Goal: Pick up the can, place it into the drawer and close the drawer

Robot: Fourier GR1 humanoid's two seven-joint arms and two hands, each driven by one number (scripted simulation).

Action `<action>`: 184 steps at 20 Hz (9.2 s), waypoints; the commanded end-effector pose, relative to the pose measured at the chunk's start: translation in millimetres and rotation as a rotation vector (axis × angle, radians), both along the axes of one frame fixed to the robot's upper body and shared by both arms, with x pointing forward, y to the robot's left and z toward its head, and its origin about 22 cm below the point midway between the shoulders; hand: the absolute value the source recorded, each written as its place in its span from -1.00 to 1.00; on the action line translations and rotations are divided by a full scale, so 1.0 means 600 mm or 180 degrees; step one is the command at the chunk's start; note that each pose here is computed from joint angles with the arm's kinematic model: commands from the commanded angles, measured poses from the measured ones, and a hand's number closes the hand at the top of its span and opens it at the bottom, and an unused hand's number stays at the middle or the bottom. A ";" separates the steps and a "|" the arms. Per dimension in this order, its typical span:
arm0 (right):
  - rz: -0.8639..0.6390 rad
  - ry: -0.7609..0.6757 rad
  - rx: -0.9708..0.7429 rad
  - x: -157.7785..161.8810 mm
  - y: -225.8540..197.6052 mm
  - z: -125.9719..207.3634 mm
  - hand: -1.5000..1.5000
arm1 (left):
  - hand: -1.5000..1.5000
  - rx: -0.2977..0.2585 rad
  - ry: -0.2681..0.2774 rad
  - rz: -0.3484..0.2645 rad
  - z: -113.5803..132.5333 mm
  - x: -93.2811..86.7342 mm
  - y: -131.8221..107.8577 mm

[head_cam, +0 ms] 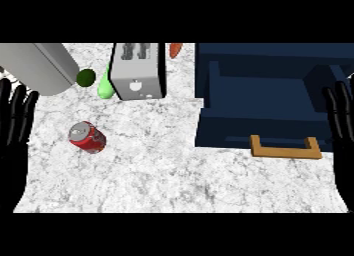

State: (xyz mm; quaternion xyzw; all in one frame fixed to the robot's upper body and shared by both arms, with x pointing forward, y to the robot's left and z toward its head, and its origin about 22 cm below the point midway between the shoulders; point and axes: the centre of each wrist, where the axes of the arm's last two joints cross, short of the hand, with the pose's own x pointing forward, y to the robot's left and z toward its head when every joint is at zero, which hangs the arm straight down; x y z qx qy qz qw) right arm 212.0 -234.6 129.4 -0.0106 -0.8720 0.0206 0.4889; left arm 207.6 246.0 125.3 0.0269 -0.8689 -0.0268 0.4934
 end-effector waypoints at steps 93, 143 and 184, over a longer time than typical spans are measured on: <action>-0.0589 0.1009 0.0076 -0.233 -0.258 -0.053 -1.00 | -1.00 -0.0527 0.2300 -0.0575 -0.365 0.089 0.273; -0.0643 0.1043 0.0230 -0.280 -0.223 -0.026 -1.00 | 1.00 -0.1132 0.1386 -0.0364 -0.190 0.245 -0.101; -0.0573 0.0998 0.0276 -0.238 -0.222 -0.024 -1.00 | 1.00 -0.0682 0.1209 -0.0304 0.161 0.338 -0.387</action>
